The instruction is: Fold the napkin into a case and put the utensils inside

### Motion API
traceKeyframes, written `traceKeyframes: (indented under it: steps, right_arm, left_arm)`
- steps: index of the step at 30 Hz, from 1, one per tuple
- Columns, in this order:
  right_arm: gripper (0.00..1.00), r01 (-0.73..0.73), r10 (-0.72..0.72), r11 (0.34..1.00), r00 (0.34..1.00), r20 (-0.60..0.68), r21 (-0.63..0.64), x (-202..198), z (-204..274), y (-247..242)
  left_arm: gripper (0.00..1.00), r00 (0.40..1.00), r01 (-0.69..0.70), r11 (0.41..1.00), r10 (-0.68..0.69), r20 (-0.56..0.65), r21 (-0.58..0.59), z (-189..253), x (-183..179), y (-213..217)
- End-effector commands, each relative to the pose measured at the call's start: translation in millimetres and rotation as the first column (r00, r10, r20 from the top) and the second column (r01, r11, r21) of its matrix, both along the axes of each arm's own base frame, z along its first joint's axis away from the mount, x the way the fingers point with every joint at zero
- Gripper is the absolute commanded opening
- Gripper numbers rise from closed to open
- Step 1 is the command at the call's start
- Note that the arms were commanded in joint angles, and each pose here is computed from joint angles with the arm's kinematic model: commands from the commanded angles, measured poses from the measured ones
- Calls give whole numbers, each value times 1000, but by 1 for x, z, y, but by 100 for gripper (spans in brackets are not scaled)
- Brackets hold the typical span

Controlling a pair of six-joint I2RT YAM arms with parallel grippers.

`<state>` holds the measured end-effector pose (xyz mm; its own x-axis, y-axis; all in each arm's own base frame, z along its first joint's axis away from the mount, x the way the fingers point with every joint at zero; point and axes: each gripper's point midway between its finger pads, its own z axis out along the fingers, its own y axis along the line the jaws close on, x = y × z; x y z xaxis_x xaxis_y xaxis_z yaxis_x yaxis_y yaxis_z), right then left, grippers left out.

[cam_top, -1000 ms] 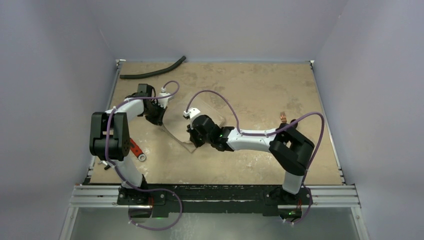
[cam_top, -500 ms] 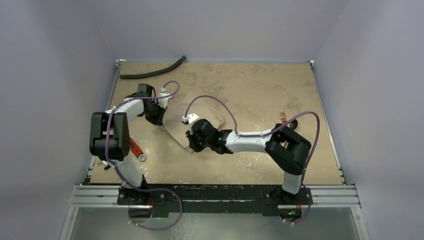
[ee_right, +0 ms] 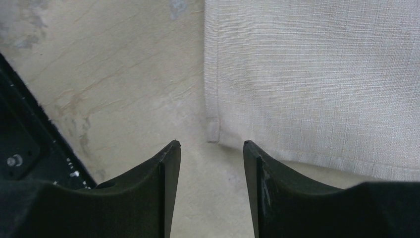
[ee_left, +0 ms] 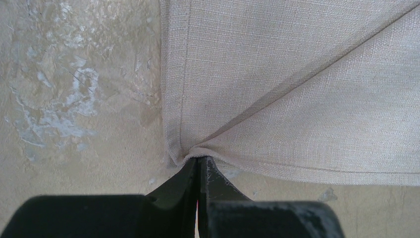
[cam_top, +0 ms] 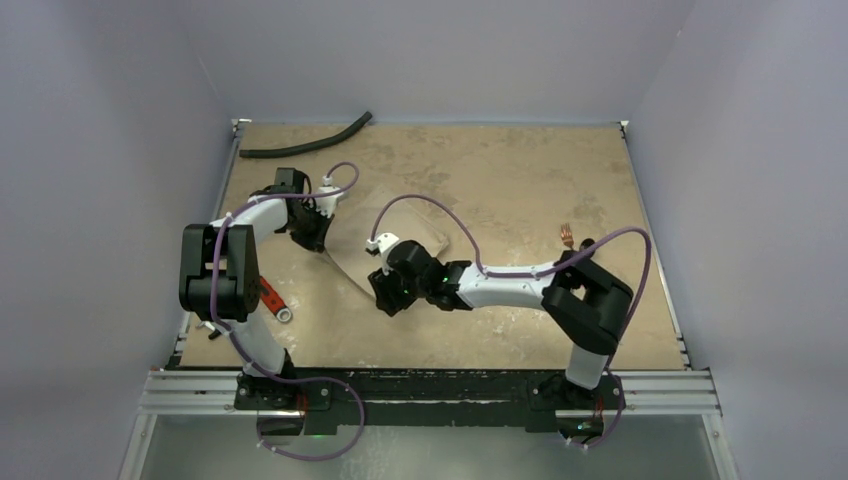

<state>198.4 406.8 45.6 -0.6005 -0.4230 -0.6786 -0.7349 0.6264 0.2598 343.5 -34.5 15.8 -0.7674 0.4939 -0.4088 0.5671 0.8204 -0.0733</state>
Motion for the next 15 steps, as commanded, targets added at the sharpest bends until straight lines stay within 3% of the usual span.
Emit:
traceKeyframes:
  steps: [1, 5, 7, 11, 13, 14, 15]
  right_arm:
    - [52, -50, 49, 998, 999, 18, 41, -7, 35, -1]
    - [41, 48, -50, 998, 998, 36, 41, 24, 46, -12]
    - [31, 123, -124, 990, 992, 6, 62, 45, 49, -23]
    - [6, 264, -258, 960, 964, -67, 92, 86, 50, -51]
    - [3, 314, -308, 947, 948, -86, 66, 101, 44, -65]
    - [6, 333, -328, 942, 941, -90, 46, 106, 43, -72]
    - [16, 349, -346, 937, 934, -90, 30, 111, 41, -77]
  left_arm:
    - [0, 998, 6, 1000, -5, -60, 8, 0, -16, 4]
    - [0, 997, 11, 1000, -11, -71, -13, 9, -16, 1]
    - [0, 997, 14, 999, -16, -77, -30, 16, -16, -2]
    - [11, 995, 29, 998, -35, -91, -60, 34, -18, -7]
    - [15, 993, 53, 996, -60, -100, -71, 45, -21, -9]
    - [17, 992, 66, 995, -74, -105, -75, 50, -23, -10]
    - [19, 990, 77, 994, -85, -111, -80, 55, -25, -10]
